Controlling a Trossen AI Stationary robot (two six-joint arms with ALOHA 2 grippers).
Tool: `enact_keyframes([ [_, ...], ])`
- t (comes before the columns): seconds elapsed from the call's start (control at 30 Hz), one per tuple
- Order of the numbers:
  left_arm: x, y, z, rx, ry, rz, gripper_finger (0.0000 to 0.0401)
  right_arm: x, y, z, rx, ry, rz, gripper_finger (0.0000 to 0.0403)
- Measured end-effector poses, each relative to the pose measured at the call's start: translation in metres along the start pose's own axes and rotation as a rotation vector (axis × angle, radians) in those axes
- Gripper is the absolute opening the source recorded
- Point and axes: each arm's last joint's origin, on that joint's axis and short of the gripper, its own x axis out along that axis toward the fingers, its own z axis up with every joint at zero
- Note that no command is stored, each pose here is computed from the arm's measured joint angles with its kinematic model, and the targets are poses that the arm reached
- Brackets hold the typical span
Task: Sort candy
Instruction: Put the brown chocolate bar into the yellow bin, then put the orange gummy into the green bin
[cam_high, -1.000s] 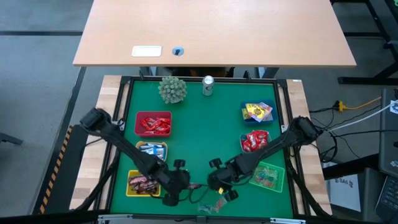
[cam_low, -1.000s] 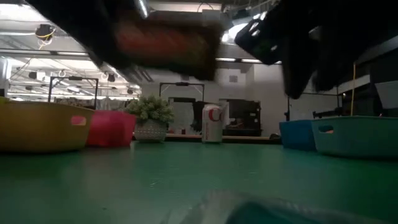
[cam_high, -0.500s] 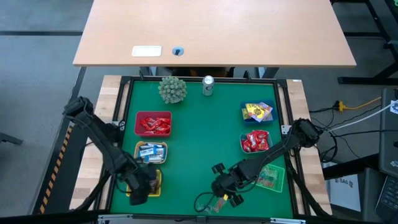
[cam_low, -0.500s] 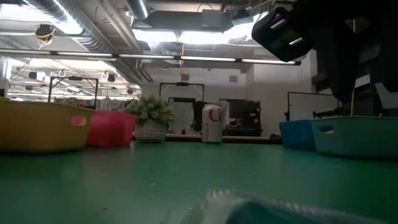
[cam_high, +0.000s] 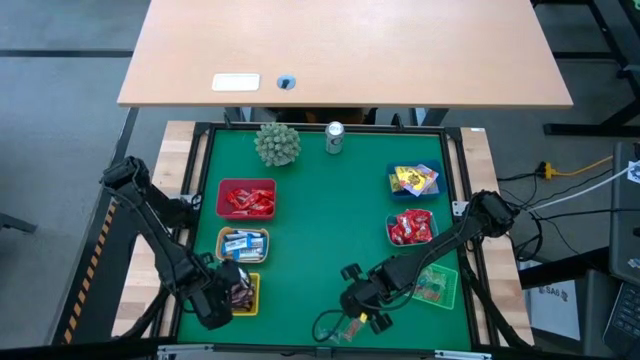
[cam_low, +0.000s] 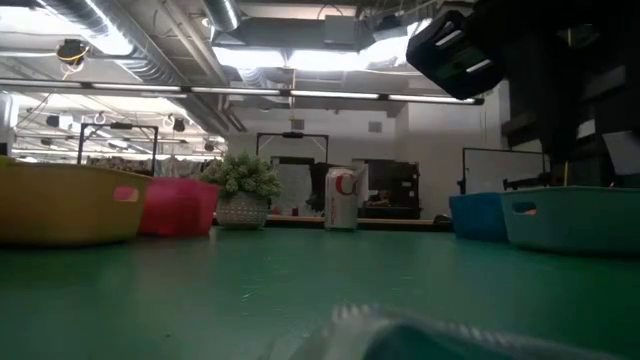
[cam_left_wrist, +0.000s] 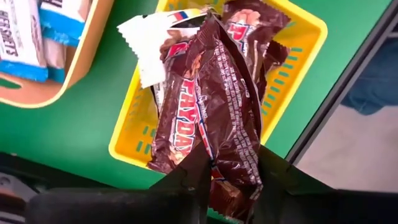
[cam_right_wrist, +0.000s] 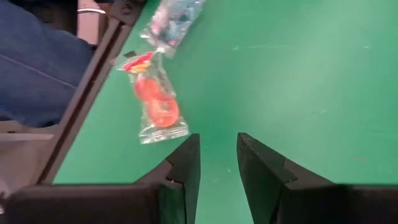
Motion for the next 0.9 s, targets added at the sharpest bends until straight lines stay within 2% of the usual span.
enact_keyframes([
  [0.17, 0.0, 0.0, 0.0, -0.075, 0.0, 0.0, 0.0102, 0.0, 0.001, 0.0, -0.001, 0.001, 0.043, 0.0114],
  [0.4, 0.0, 0.0, 0.0, -0.082, -0.001, -0.003, 0.0153, 0.0, 0.002, 0.0, -0.001, 0.003, 0.065, 0.0155],
  [0.6, 0.0, -0.004, 0.001, -0.082, -0.014, -0.041, 0.0158, 0.0, 0.002, 0.0, -0.001, 0.003, 0.065, 0.019],
  [0.9, -0.002, -0.017, 0.007, -0.094, -0.17, -0.161, 0.0156, 0.001, 0.01, -0.001, -0.016, 0.006, 0.105, 0.0207],
])
